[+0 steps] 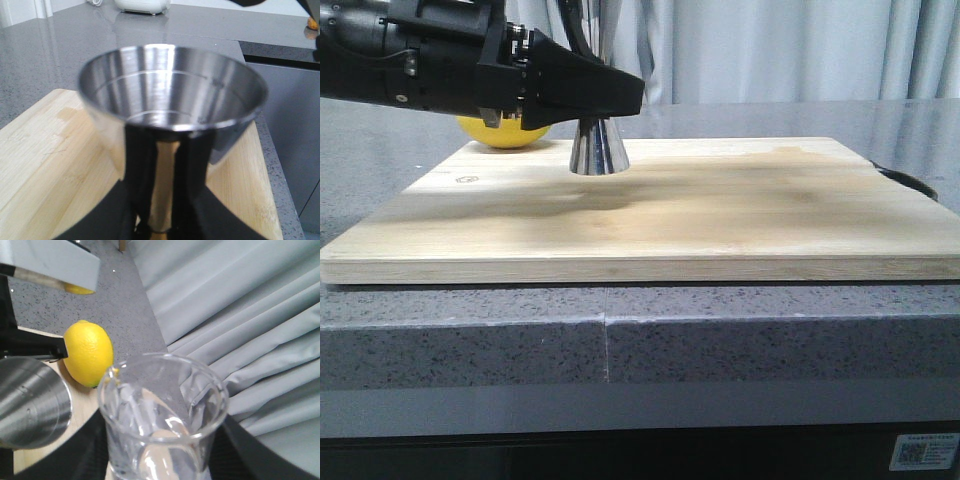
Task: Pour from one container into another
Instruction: 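Carry the beaker over the jigger held by the left gripper, then tilt the beaker with the right gripper, pouring liquid into the jigger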
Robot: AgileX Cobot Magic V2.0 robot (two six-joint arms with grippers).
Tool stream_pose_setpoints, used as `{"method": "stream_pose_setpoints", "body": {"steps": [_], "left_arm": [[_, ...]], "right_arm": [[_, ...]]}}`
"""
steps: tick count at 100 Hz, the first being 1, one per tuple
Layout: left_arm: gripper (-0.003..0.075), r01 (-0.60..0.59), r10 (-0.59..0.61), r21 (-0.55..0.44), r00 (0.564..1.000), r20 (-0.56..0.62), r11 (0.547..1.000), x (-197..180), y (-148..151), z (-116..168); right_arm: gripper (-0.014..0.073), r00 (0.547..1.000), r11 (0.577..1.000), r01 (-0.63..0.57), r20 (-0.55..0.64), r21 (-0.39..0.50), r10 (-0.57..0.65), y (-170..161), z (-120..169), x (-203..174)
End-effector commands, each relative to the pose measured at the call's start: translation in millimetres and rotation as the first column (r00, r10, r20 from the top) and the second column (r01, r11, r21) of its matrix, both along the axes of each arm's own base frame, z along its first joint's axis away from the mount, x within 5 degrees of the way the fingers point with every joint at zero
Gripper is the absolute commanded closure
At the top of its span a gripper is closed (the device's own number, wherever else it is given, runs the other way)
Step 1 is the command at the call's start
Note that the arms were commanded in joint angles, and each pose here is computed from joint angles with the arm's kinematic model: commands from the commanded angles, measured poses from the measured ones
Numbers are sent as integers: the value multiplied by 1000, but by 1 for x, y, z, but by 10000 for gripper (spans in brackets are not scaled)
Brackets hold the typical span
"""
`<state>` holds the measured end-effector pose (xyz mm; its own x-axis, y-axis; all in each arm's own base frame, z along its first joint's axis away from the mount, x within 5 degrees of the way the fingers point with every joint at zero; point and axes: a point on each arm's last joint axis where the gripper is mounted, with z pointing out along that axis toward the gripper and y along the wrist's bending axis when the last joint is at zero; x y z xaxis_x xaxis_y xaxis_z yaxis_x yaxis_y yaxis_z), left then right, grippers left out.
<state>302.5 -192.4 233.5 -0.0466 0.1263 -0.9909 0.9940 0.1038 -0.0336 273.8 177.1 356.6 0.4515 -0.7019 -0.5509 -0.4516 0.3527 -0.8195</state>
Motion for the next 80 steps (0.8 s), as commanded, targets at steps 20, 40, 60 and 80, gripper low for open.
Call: {"method": "stream_pose_setpoints", "body": {"steps": [20,40,60,80], "left_arm": [[739,66,-59,-146,997,53,987,-10,-3,36],[739,66,-59,-146,997,53,987,-10,-3,36],[739,66,-59,-146,997,53,987,-10,-3,36],[739,66,-59,-146,997,53,987,-10,-3,36]], "right_arm": [[474,994,999,-43,99,22,41,-2,27,-9],[474,993,999,-47,109,4,46,-2,27,-9],[474,992,999,-49,115,-8,49,-2,27,-9],[474,990,998,-53,128,-33,57,-2,26,-10]]}}
